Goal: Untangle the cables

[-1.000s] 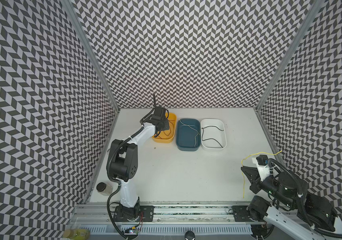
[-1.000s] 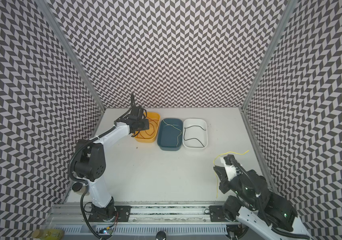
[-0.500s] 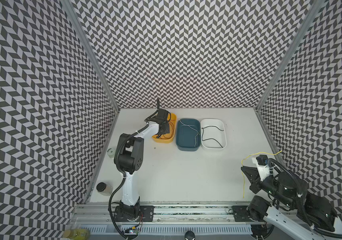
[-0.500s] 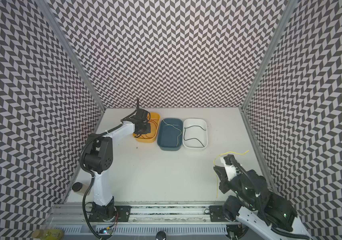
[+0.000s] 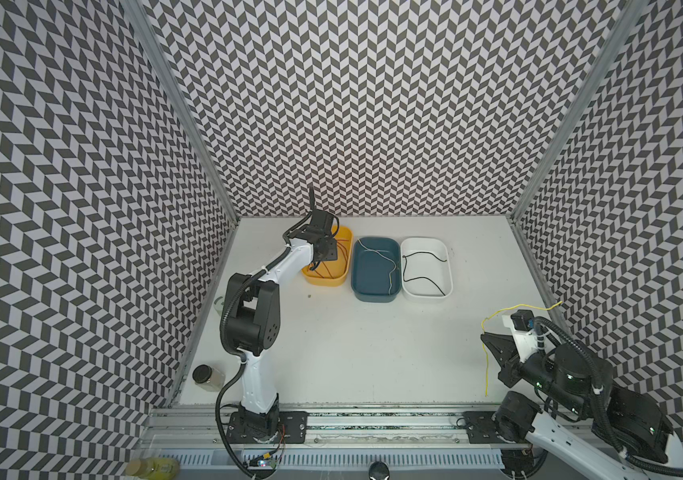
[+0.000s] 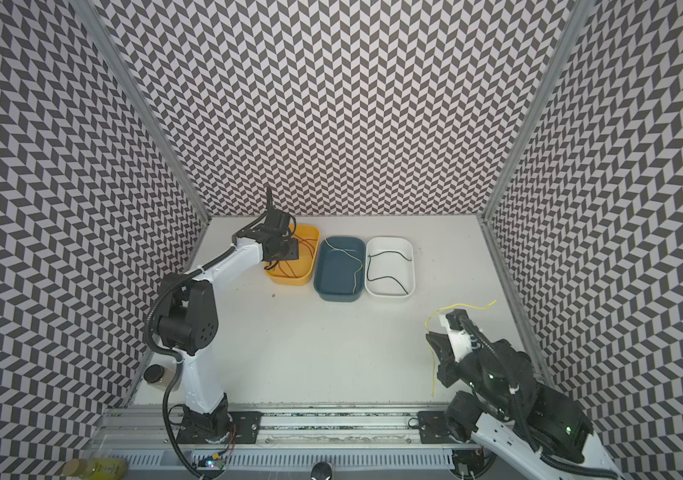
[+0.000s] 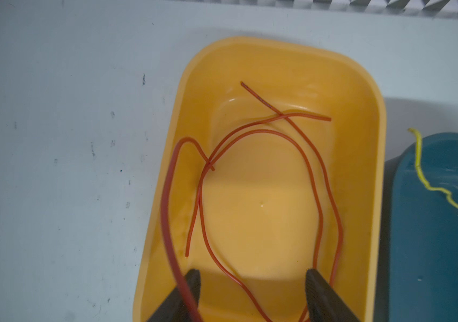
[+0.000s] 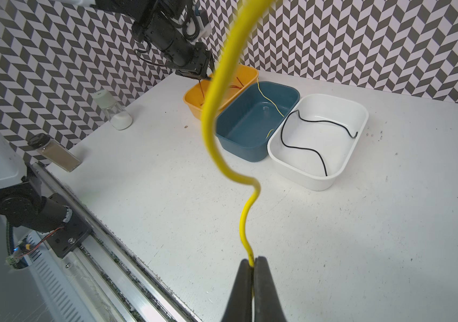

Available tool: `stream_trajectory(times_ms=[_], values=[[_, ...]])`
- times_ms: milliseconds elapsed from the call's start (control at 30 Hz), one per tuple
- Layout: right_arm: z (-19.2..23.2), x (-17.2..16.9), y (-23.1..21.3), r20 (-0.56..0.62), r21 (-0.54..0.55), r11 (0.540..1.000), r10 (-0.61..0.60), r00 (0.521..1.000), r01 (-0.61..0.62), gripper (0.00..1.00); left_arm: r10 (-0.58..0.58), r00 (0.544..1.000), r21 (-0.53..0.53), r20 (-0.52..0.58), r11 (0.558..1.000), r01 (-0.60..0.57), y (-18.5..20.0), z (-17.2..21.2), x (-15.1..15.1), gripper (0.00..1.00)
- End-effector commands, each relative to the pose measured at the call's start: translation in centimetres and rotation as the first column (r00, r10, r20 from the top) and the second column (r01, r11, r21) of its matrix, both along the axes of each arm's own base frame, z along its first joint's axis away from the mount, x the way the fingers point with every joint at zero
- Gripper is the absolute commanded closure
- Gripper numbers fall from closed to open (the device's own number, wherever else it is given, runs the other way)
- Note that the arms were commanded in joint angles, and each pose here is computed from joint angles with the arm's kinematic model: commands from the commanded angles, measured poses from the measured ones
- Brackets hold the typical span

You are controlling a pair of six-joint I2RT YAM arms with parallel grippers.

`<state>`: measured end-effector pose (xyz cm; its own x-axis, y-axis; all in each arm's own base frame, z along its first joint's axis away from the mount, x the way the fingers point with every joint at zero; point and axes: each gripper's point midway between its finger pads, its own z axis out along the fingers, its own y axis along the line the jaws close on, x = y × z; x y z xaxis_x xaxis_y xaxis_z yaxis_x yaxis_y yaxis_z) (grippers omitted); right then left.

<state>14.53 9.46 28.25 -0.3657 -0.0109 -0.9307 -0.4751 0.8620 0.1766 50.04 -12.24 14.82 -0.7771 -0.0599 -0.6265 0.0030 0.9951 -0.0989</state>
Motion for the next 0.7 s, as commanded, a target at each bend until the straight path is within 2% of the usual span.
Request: stream_trajectory(times_ms=[0, 100, 333, 433, 500, 600, 667], values=[[1.1, 0.2, 0.1, 0.046, 0.023, 1.000, 0.000, 0.999, -0.001, 1.00, 0.004, 0.997, -0.035, 0.083, 0.999, -0.001, -0.1, 4.9, 0.1, 0.32], [1.0, 0.2, 0.2, 0.041, 0.020, 1.000, 0.004, 0.999, -0.005, 1.00, 0.000, 0.995, -0.053, 0.098, 0.999, 0.006, -0.2, 6.2, -0.1, 0.28], [0.8, 0.2, 0.3, 0.037, 0.017, 1.000, 0.007, 0.999, -0.007, 1.00, -0.001, 0.991, -0.095, 0.136, 0.995, 0.014, -0.5, 10.0, -1.4, 0.28], [0.8, 0.3, 0.4, 0.036, 0.017, 1.000, 0.011, 0.999, -0.012, 1.00, -0.013, 0.987, -0.178, 0.162, 0.983, 0.042, -1.3, 12.4, -3.1, 0.28], [0.6, 0.3, 0.6, 0.033, 0.016, 1.000, 0.017, 0.999, -0.017, 1.00, -0.027, 0.983, -0.253, 0.181, 0.965, 0.073, -2.1, 13.8, -4.7, 0.28], [0.5, 0.2, 1.5, 0.011, 0.012, 0.998, 0.059, 0.998, -0.059, 1.00, -0.076, 0.975, -0.394, 0.208, 0.906, 0.154, -4.2, 15.8, -7.8, 0.28], [0.6, 0.1, 2.7, -0.022, 0.020, 0.994, 0.107, 0.994, -0.107, 1.00, -0.124, 0.967, -0.451, 0.223, 0.866, 0.216, -5.7, 16.5, -10.4, 0.28]])
